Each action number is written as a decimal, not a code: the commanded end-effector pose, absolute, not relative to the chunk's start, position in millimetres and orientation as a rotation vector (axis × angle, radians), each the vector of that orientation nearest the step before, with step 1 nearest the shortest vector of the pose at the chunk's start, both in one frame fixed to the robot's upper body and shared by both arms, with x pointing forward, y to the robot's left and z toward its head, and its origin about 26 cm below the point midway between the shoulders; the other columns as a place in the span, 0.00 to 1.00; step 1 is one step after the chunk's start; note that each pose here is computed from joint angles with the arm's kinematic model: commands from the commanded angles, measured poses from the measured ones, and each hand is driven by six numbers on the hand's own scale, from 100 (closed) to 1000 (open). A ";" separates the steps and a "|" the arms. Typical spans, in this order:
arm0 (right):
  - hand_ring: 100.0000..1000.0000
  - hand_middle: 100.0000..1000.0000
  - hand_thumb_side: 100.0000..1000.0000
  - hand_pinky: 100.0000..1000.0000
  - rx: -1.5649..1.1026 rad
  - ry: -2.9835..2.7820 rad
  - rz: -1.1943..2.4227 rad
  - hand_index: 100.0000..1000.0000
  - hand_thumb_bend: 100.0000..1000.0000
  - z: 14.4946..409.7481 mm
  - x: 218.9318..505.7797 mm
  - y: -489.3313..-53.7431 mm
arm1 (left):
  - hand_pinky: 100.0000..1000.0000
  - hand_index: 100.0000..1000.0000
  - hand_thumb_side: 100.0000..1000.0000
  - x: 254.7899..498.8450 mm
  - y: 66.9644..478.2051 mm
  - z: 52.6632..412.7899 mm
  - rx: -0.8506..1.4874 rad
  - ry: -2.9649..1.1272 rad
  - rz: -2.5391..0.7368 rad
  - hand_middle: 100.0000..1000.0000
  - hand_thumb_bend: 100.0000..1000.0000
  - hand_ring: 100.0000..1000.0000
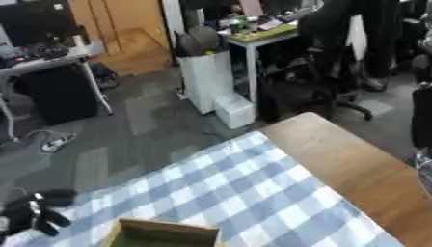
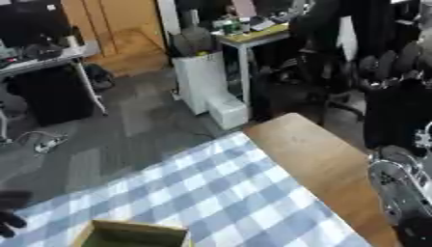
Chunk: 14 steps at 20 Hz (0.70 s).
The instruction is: Pick up objects on the table and place them in the box.
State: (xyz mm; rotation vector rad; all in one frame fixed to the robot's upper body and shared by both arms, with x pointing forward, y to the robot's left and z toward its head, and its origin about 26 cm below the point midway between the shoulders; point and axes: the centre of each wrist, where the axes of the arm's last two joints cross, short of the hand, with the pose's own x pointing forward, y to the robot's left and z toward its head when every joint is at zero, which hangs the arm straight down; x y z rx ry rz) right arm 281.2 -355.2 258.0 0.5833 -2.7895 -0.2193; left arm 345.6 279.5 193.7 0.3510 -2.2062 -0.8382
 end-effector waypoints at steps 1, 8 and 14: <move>0.29 0.30 1.00 0.37 0.567 -2.819 -0.184 0.39 0.00 265.7 277.6 -357.1 | 0.61 0.86 0.92 347.2 286.2 218.9 0.476 -2.382 -0.618 0.86 0.89 0.69; 0.29 0.30 1.00 0.37 0.537 -2.823 -0.204 0.39 0.00 252.7 275.6 -359.9 | 0.65 0.86 0.92 319.8 251.9 242.7 0.465 -2.653 0.011 0.85 0.79 0.72; 0.29 0.30 1.00 0.37 0.520 -2.853 -0.183 0.40 0.00 232.5 272.6 -360.8 | 0.60 0.85 0.92 306.7 231.8 223.4 0.437 -2.642 0.194 0.82 0.76 0.67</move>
